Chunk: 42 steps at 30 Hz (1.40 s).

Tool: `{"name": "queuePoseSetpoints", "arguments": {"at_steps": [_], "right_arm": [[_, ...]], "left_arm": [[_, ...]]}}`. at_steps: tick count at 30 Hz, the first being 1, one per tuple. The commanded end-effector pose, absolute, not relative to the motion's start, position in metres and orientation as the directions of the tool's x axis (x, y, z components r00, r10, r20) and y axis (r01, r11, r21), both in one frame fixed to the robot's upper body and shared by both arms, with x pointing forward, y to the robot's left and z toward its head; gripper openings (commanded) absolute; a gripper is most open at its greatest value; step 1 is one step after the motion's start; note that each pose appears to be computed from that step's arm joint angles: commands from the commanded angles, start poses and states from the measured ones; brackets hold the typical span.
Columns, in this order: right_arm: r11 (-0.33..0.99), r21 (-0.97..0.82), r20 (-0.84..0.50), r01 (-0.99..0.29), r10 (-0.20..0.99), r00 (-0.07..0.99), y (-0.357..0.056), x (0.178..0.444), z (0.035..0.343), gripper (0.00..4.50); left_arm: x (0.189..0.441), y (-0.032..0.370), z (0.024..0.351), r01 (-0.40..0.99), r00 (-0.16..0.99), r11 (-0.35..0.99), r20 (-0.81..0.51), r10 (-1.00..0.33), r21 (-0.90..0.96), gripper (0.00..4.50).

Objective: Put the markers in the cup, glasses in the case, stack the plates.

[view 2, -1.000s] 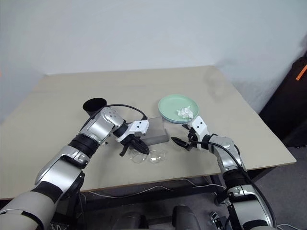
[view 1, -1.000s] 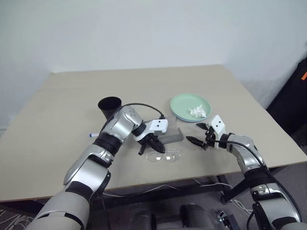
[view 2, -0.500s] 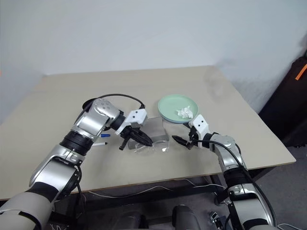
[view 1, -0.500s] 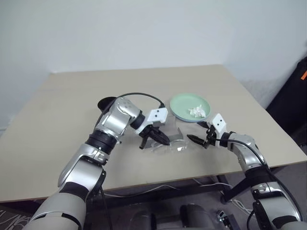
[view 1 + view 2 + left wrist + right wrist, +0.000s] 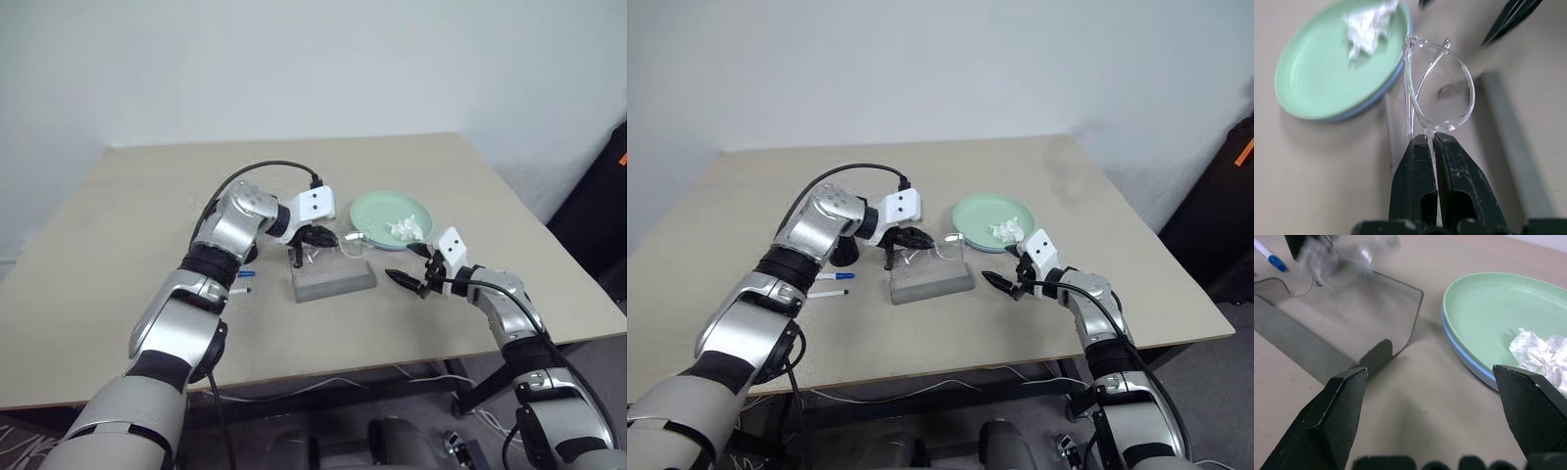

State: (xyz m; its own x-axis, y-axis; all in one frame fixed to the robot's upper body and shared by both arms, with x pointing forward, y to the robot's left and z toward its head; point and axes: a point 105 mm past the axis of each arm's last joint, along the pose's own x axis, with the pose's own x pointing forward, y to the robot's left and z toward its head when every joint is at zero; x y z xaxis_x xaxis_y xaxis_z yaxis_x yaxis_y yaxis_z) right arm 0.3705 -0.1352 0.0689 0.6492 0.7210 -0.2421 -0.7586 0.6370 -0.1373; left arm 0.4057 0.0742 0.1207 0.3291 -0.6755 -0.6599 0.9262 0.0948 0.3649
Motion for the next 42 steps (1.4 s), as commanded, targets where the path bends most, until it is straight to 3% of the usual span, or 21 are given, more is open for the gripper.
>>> {"name": "queuePoseSetpoints", "arguments": {"at_steps": [1, 19, 26, 29, 35, 42], "right_arm": [[0.642, -0.174, -0.183, -0.747, 0.724, 0.665, -0.135, 0.375, 0.088, 4.46], [0.653, -0.160, -0.190, -0.740, 0.715, 0.673, -0.136, 0.371, 0.082, 4.46], [0.645, -0.158, -0.194, -0.747, 0.722, 0.664, -0.132, 0.372, 0.081, 4.46], [0.644, -0.159, -0.195, -0.748, 0.723, 0.663, -0.131, 0.372, 0.081, 4.46], [0.641, -0.159, -0.196, -0.750, 0.724, 0.661, -0.131, 0.373, 0.081, 4.46], [0.640, -0.159, -0.197, -0.752, 0.726, 0.659, -0.131, 0.373, 0.081, 4.46]], "left_arm": [[0.413, 0.066, 0.128, 0.897, 0.366, 0.057, -0.664, -0.652, 0.439, 0.03], [0.397, 0.077, 0.096, 0.946, 0.229, -0.068, -0.799, -0.556, 0.318, 0.03], [0.389, 0.076, 0.094, 0.965, 0.174, -0.058, -0.788, -0.590, 0.256, 0.03], [0.387, 0.075, 0.094, 0.967, 0.164, -0.061, -0.784, -0.598, 0.249, 0.68], [0.394, 0.071, 0.104, 0.953, 0.221, -0.025, -0.749, -0.625, 0.302, 2.74], [0.398, 0.067, 0.112, 0.945, 0.249, -0.004, -0.724, -0.644, 0.328, 2.74]]}}
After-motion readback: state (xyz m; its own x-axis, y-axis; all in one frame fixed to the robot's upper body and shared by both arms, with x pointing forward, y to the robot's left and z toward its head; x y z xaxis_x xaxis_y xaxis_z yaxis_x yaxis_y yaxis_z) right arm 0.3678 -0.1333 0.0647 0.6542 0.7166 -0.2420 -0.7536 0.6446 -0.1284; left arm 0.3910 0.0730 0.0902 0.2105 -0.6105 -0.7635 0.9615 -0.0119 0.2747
